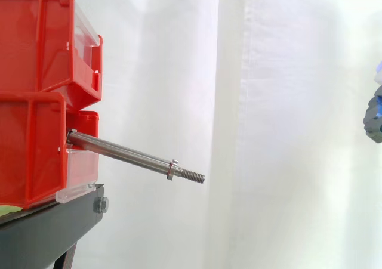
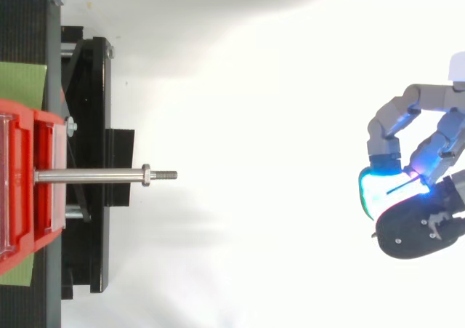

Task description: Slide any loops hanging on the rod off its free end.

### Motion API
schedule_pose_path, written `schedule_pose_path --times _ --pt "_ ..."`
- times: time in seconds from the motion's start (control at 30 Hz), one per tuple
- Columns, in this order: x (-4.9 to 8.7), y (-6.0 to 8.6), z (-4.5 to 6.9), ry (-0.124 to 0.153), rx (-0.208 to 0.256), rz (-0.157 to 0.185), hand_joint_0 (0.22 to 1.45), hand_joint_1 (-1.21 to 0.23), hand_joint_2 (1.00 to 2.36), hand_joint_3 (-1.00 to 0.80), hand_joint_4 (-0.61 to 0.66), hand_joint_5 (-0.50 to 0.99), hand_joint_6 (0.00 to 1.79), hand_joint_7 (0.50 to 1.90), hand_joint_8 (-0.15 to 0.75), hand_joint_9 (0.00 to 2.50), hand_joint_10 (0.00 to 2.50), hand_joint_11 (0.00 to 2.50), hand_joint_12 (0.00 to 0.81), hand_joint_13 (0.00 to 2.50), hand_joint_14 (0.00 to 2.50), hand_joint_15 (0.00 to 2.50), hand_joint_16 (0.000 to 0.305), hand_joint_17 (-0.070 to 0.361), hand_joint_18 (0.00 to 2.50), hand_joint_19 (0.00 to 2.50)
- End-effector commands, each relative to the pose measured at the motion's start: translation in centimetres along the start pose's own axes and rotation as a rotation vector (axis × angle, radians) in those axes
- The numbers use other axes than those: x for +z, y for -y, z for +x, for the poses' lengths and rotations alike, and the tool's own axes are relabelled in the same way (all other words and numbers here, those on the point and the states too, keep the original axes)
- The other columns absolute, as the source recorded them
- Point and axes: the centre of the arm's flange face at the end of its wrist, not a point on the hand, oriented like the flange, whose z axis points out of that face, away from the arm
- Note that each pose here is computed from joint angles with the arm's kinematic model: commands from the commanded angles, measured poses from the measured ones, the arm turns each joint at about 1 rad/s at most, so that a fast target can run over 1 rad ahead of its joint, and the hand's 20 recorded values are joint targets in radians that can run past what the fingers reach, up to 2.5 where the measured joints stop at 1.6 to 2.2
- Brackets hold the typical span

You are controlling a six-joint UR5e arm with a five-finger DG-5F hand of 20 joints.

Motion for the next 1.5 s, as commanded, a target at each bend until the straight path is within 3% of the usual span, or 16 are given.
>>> schedule_pose_path --times 0.0,0.23,0.57,0.9,1.03,1.27,1.47 --pt "-0.1 0.0 0.0 0.000 0.000 0.003 0.58 -0.66 1.00 -0.50 0.18 -0.15 0.90 0.97 0.267 0.97 0.03 0.68 0.369 0.80 0.02 0.49 0.054 0.121 0.68 0.52" --pt "-0.6 0.0 -0.1 0.001 -0.001 0.012 0.50 -0.58 1.00 -0.50 0.17 -0.15 0.86 0.91 0.287 0.99 0.02 0.66 0.402 0.82 0.02 0.49 0.060 0.134 0.71 0.52" --pt "-0.9 0.1 -0.2 -0.001 0.000 0.029 0.48 -0.54 1.00 -0.50 0.18 -0.14 0.80 0.89 0.289 0.99 0.02 0.65 0.408 0.83 0.02 0.51 0.062 0.140 0.70 0.55" --pt "-1.1 0.0 -0.2 -0.001 0.006 0.036 0.47 -0.43 1.00 -0.50 0.17 -0.11 0.64 1.08 0.293 0.98 0.02 0.62 0.420 0.83 0.02 0.51 0.065 0.147 0.69 0.56" --pt "-1.1 0.0 -0.2 0.000 0.006 0.036 0.49 -0.44 1.00 -0.50 0.16 -0.10 0.50 1.27 0.278 0.95 0.02 0.60 0.408 0.81 0.02 0.52 0.063 0.142 0.67 0.57" --pt "-1.1 0.0 -0.2 0.001 0.008 0.035 0.54 -0.48 1.01 -0.35 0.21 -0.13 0.50 1.11 0.259 0.88 0.02 0.55 0.388 0.78 0.02 0.51 0.060 0.134 0.60 0.58" --pt "-1.0 -0.1 -0.2 0.002 0.023 0.024 0.56 -0.53 1.02 -0.21 0.18 -0.12 0.50 1.16 0.265 0.89 0.02 0.57 0.390 0.78 0.02 0.51 0.060 0.135 0.60 0.58"
